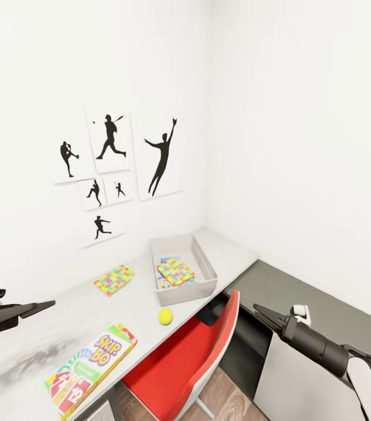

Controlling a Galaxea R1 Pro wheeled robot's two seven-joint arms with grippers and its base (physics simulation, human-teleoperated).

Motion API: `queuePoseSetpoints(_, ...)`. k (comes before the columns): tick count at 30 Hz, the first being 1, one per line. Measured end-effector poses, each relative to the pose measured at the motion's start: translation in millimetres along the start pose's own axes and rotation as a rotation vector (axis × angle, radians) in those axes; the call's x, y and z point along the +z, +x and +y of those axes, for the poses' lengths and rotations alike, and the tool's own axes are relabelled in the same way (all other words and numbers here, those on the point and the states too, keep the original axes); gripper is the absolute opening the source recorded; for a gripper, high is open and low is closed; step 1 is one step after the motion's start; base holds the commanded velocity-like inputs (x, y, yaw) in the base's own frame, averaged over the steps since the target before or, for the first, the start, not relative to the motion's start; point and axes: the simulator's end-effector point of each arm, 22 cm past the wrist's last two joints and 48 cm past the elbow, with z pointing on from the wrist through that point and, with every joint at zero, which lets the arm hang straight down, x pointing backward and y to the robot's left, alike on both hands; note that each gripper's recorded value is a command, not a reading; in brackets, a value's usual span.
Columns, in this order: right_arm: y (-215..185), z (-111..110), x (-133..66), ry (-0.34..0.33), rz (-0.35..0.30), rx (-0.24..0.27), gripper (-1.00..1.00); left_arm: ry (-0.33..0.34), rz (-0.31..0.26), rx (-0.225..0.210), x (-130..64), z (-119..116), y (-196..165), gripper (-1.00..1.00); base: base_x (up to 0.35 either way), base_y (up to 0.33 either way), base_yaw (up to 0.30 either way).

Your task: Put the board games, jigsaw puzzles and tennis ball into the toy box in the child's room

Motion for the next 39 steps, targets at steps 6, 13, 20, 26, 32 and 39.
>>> queuePoseSetpoints(6, -1.0, 2.3, -0.7, -0.002, -0.001, -0.006, 1.0, 0.002, -0.002, 0.006, -0.5, -2.9, -1.1, 1.0, -0.001, 0.0, 0.209)
queuePoseSetpoints(13, 0.7, 1.3, -3.4, 0.002, -0.003, -0.002, 1.0, 0.001, -0.005, 0.01, -1.9, -4.6, -2.8, 1.0, 0.0, 0.0, 0.114)
queuePoseSetpoints(20, -1.7, -0.7, -7.5, 0.009, -0.015, -0.001, 1.0, -0.002, -0.006, 0.014, -3.9, -5.3, -4.6, 1.0, 0.0, 0.0, 0.017)
queuePoseSetpoints(26, -2.1, -1.0, -8.0, 0.01, -0.017, -0.001, 1.0, -0.003, -0.007, 0.014, -4.3, -5.5, -5.2, 1.0, 0.0, 0.0, 0.003)
queuePoseSetpoints(32, -2.2, -1.0, -8.1, 0.01, -0.018, -0.001, 1.0, -0.002, -0.007, 0.015, -4.2, -5.8, -5.3, 1.0, 0.0, 0.0, 0.0)
queuePoseSetpoints(39, -2.0, -1.4, -7.7, 0.012, -0.019, -0.001, 1.0, -0.002, -0.006, 0.017, -4.3, -6.4, -5.6, 1.0, 0.0, 0.0, 0.0)
